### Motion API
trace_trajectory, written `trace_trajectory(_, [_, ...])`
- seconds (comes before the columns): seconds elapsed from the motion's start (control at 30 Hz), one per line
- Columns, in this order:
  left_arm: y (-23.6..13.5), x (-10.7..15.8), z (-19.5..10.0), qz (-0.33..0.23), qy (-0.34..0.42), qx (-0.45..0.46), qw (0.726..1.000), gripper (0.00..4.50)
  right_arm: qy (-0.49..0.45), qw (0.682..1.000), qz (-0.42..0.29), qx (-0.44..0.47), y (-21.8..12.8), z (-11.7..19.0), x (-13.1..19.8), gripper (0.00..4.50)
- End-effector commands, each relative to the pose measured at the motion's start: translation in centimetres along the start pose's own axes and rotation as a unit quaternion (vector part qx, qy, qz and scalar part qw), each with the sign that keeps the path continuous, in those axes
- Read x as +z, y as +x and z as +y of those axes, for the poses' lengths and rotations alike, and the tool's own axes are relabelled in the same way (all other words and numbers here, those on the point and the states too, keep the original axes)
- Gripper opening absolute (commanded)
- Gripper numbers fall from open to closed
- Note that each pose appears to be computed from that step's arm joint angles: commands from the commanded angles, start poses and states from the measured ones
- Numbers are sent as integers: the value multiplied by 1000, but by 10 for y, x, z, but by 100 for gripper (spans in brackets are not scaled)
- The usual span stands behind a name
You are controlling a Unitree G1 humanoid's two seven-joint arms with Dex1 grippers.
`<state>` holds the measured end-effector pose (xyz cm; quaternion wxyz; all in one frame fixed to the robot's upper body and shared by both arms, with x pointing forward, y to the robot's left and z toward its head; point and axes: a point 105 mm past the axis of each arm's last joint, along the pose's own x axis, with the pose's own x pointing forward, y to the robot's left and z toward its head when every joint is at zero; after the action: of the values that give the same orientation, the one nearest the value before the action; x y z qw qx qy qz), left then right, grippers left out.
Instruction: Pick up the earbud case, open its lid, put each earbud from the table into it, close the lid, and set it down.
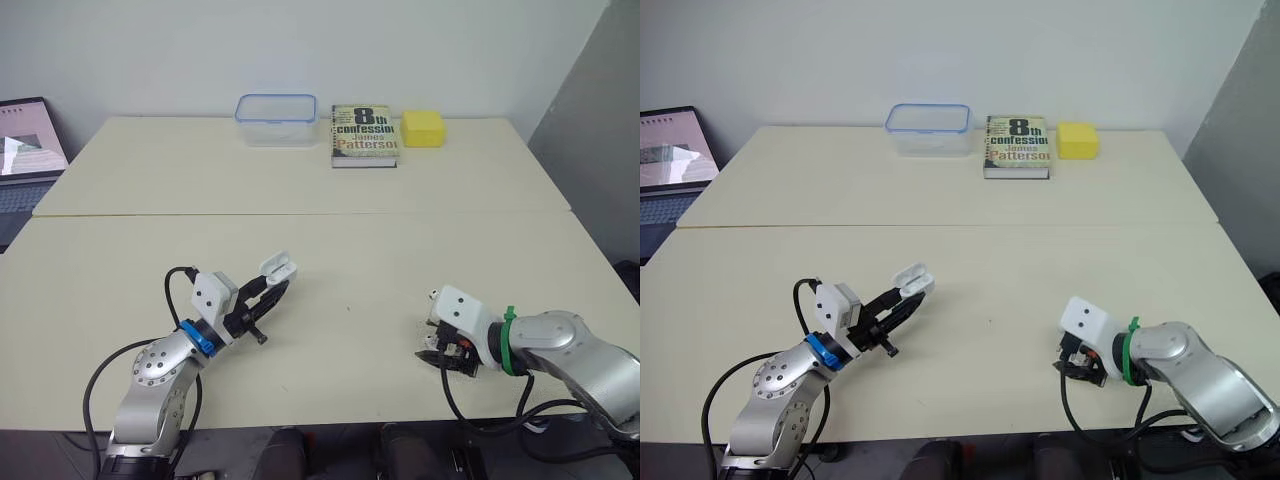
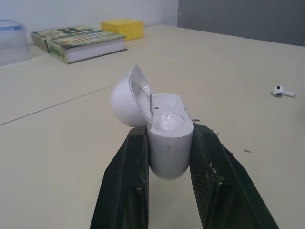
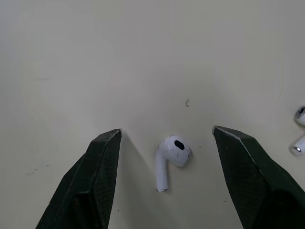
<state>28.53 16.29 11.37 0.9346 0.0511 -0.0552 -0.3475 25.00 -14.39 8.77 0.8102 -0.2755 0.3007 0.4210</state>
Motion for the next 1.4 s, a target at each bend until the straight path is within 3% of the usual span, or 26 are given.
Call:
trace_trajectory(0.03, [1, 11, -1, -16, 16, -3, 1000, 81, 3, 1000, -2, -13, 2, -7, -3, 317])
trace_trajectory(0.13, [2, 13, -1, -16, 17, -3, 1000, 81, 14, 1000, 6, -11, 3, -9, -10, 255])
trace_trajectory(0.33, [2, 15, -2, -15, 17, -2, 1000, 81, 8, 1000, 9, 16, 0, -2, -12, 51])
trace_trajectory(0.37, [2, 15, -2, -15, 17, -2, 1000, 81, 7, 1000, 8, 18, -1, -2, -11, 43])
trace_trajectory(0.57, [2, 17, -3, -14, 18, -2, 1000, 81, -75, 995, 4, 69, -15, -4, 0, 43])
trace_trajectory(0.8, [-3, 17, -5, -10, 18, -1, 1000, 81, -189, 968, 97, 133, -40, -24, -34, 43])
trace_trajectory(1.13, [-10, 15, -8, 1, 17, 3, 1000, 81, -219, 957, 116, 149, -35, -35, -47, 43])
trace_trajectory(1.4, [-9, 16, -8, 6, 18, 0, 1000, 81, -234, 961, 90, 118, -35, -43, -36, 318])
